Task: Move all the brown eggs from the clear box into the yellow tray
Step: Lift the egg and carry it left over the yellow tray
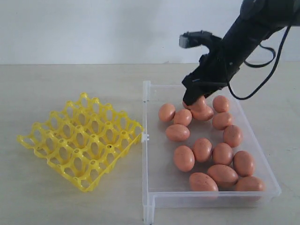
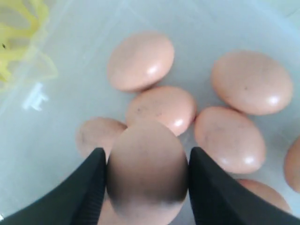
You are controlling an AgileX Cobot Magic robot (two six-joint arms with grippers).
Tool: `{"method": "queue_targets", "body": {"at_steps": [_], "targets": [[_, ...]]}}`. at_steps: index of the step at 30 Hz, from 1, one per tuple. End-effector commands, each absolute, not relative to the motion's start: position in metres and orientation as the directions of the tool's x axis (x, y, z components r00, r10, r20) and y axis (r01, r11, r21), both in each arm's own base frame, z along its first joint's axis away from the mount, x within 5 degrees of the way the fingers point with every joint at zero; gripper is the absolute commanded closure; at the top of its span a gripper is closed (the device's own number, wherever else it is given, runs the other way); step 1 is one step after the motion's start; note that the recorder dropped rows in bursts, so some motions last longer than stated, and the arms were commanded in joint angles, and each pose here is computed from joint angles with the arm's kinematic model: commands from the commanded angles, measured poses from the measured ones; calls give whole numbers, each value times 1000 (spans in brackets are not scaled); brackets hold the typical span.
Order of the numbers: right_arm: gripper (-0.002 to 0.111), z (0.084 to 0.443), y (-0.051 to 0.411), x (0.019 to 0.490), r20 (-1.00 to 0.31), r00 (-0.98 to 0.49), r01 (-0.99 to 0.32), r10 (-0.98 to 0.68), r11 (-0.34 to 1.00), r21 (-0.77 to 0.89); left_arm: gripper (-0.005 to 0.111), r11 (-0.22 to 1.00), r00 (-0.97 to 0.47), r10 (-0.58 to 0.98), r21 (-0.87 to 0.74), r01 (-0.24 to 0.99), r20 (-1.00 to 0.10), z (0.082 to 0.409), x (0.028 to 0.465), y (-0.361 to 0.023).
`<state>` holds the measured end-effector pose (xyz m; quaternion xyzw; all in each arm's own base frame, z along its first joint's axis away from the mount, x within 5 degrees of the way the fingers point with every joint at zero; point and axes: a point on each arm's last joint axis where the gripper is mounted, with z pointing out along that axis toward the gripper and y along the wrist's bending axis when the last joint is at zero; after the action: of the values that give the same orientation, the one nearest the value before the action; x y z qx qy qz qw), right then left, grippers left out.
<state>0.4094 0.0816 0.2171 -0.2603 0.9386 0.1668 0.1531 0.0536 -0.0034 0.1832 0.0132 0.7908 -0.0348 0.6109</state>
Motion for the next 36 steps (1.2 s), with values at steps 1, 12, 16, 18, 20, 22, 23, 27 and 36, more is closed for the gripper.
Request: {"method": "queue_targets", "body": {"at_steps": [1,12,16,18,20,22,23,27,36], "targets": [[109,265,84,397,-541,-783,-499,-307,829,251,103,997,-251,-25,-43,67,-968,183,53,-4],[109,266,154,313,-876,-449,-544,-178,832,110,103,997,-251,-25,-43,67,-968,183,53,-4],[109,252,201,292,-880,-369,-676,-298,737,34,103,997,-251,-25,-43,67,-968,183,53,-4],[109,250,221,285,-884,-338,-745,-324,666,41,103,997,-251,-25,-43,67,-968,183,53,-4],[109,249,236,286,-878,-345,-727,-332,686,27,103,997,-251,-25,-43,67,-968,183,53,-4],[109,248,242,292,-869,-360,-664,-338,748,-16,103,997,-251,-25,-43,67,-968,183,53,-4],[109,249,243,293,-868,-345,-652,-358,756,-53,103,997,-251,-25,-43,67,-968,183,53,-4],[109,262,248,299,-868,-244,-655,-433,734,-182,103,997,-251,-25,-43,67,-968,183,53,-4],[109,289,258,301,-780,-28,-590,-625,640,-492,103,997,-251,-25,-43,67,-968,183,53,-4]]}}
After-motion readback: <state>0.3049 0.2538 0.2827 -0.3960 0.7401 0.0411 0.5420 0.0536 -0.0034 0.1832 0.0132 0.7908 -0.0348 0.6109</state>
